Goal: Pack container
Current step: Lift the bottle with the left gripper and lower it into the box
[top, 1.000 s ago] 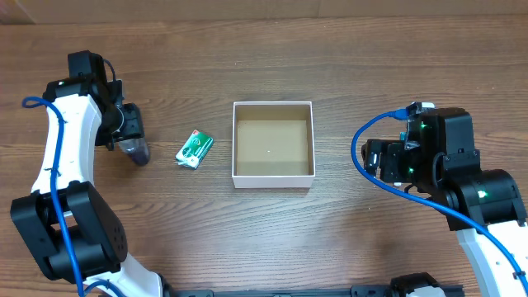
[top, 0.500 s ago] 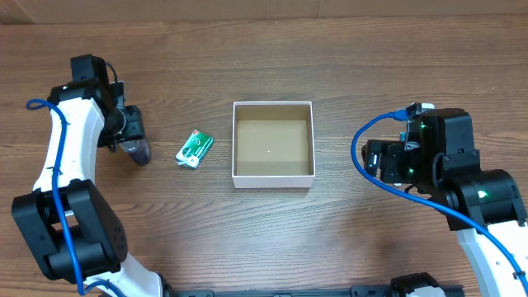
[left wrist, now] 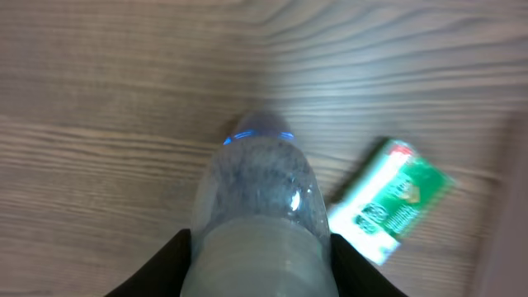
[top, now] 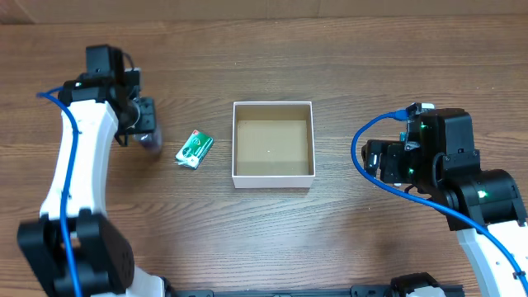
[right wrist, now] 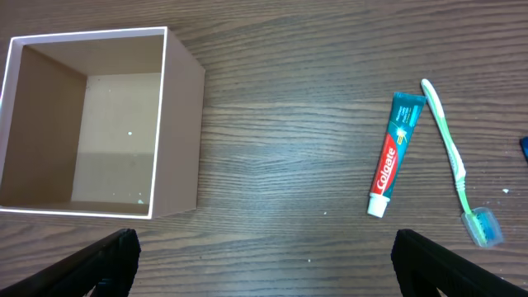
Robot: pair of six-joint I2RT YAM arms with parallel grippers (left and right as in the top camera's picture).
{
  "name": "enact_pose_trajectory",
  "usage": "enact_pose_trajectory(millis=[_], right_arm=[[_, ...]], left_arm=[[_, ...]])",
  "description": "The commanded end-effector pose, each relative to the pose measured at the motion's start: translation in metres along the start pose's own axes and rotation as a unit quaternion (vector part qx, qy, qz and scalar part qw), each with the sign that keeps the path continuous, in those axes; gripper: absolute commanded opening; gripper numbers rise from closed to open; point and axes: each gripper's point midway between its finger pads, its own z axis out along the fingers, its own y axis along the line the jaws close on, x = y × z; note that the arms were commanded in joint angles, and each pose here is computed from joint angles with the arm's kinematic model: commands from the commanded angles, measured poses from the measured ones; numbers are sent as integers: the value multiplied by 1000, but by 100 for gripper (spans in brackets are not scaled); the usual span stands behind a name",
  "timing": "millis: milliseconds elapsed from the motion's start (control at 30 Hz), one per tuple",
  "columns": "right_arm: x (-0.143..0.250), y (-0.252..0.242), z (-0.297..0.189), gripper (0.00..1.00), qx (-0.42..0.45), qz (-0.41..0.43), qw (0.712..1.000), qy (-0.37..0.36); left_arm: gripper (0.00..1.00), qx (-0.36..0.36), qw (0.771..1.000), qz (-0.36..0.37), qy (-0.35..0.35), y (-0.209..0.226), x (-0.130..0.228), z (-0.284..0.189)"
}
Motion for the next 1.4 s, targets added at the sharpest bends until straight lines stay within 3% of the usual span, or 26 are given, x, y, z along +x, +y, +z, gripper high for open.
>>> enact_pose_trajectory(millis=[0,100,167,367,600,733,933,1000,1033,1067,1133,1367], right_arm=[[-12,1,-10,100,1,0,1000,-22],[-12,1,-10,100,1,0,1000,-22],[-12,1,-10,100,1,-1,1000,-22],[-11,1,-10,100,-1,0,1000,-21],[-10,2,-10,100,-2,0,1000,-18],[-9,1,-10,100,-2,0,1000,-16],[-9,1,-10,100,-2,0,1000,-15],[-9,1,-10,100,-2,0,1000,-15],[-8,1,-10,100,-2,0,1000,-15],[-8,1,-10,100,-2,0,1000,-15],[-8,1,-10,100,-2,0,1000,-15],[-8,1,-10,100,-2,0,1000,-14]], left_arm=[[4,46,989,25,-140,-59,-40,-124],[4,108,974,69,-187,-133,-40,-185],[4,144,966,87,-196,-174,-33,-196],[4,146,980,92,-100,-231,-16,-129],[4,114,988,96,-32,-253,-21,-37],[4,47,994,96,-22,-241,-25,6],[4,8,995,96,-15,-228,-22,13],[14,5,995,97,-7,-227,-18,13],[29,4,995,98,-3,-226,-17,13],[31,4,995,98,-3,-226,-16,13],[46,5,995,99,0,-226,-15,13],[64,22,994,103,23,-230,-4,11]])
